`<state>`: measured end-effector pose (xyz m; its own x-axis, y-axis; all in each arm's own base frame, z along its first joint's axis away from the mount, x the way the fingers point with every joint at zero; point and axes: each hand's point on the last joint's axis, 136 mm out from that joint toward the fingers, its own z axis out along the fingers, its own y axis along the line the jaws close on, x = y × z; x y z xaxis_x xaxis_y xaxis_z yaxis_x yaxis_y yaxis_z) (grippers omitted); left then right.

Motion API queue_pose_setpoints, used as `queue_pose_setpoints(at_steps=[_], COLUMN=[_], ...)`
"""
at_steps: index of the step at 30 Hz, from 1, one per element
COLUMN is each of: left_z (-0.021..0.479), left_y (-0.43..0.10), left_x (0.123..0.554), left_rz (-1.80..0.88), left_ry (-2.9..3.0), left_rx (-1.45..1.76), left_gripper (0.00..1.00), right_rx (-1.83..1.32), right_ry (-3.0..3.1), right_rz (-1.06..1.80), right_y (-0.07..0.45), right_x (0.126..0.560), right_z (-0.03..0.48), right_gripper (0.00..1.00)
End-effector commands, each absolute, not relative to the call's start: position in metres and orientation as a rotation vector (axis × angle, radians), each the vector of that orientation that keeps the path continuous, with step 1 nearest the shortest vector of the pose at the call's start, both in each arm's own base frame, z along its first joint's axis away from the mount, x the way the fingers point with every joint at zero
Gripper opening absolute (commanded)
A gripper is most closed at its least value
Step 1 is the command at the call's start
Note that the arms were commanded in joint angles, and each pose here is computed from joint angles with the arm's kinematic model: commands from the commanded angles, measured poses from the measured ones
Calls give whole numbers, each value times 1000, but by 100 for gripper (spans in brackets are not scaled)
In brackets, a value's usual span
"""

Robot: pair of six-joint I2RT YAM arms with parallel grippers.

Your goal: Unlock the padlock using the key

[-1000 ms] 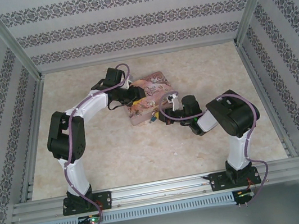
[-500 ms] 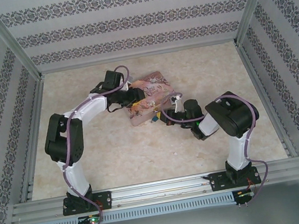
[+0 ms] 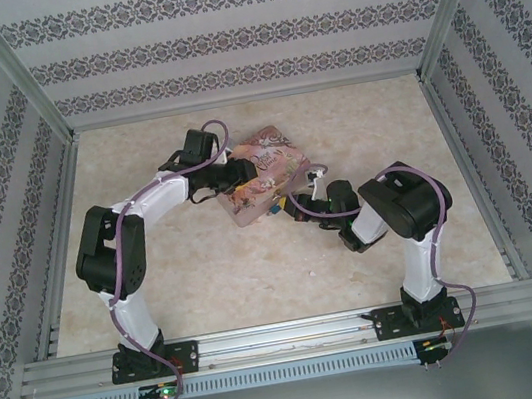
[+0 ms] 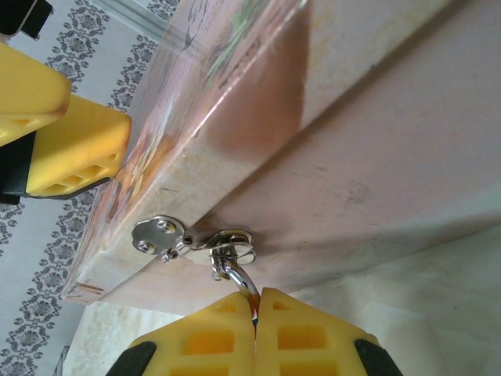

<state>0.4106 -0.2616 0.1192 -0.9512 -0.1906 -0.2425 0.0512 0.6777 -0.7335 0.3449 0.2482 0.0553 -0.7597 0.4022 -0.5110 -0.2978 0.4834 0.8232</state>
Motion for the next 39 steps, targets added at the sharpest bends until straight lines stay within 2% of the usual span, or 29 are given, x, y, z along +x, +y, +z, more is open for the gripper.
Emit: queue_pose_setpoints(at_steps=[1,39], left_z=[94,89], left_y=[-260,-260], left_x=[388,383], left_rz=[-1134,-1146], left_ry=[2704,2701], left_rx=[-156,-152], left_gripper=[39,40], right_rx=[115,254], right_ry=[1950,1915], right_rz=[1332,1384], right_y=[247,229], right_x=[357,380], right_z=[75,85], right_gripper=[0,0])
